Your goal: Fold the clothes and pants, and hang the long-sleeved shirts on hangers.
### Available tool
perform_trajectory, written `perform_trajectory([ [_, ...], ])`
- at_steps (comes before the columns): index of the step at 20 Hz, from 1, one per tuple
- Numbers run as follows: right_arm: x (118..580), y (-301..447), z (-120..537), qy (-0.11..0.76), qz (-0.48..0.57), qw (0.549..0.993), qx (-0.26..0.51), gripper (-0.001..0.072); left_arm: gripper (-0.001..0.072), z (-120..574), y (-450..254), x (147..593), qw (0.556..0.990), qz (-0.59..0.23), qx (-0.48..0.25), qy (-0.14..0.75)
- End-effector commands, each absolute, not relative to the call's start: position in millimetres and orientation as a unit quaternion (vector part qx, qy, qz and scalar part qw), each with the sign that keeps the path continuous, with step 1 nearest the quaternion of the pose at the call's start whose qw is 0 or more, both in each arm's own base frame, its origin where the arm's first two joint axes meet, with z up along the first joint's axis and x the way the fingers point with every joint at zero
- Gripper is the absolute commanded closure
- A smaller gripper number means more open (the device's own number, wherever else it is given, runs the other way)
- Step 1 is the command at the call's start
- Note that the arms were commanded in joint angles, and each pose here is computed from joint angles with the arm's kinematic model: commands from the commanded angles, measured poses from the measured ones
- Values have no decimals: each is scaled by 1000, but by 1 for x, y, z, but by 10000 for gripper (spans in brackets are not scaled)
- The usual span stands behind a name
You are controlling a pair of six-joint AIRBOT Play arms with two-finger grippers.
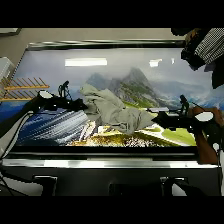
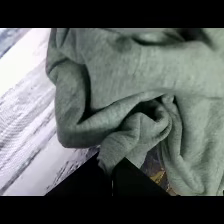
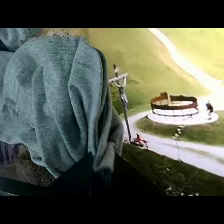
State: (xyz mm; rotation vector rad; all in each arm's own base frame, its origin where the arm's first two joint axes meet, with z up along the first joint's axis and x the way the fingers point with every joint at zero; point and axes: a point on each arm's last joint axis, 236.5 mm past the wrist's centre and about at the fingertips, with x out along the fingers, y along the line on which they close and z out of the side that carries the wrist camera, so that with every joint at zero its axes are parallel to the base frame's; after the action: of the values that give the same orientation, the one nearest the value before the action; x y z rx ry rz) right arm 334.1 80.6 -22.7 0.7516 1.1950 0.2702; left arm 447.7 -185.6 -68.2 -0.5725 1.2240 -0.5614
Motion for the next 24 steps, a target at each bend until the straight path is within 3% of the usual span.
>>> perform_trajectory([
  [1,343,79,3,520,132,776,332,671,692,-37,-190,465,756,-279,-263,531],
  [4,378,54,75,448,122,843,271,671,693,40,-145,491,809,-264,-207,483],
  [8,410,18,241,295,94,937,163,671,693,217,-65,499,909,-195,-135,342],
  [11,381,22,369,170,107,975,94,671,693,352,-30,456,961,-148,-104,210],
  [14,318,31,459,65,104,992,35,671,693,443,-11,385,985,-99,-90,108],
  [19,232,39,515,-26,84,996,28,671,692,506,-16,294,994,-68,-78,20],
  [22,232,39,514,-20,85,993,75,671,692,502,-19,291,991,-70,-108,31],
  [24,260,35,495,22,84,991,98,671,692,477,-16,312,988,-73,-118,75],
])
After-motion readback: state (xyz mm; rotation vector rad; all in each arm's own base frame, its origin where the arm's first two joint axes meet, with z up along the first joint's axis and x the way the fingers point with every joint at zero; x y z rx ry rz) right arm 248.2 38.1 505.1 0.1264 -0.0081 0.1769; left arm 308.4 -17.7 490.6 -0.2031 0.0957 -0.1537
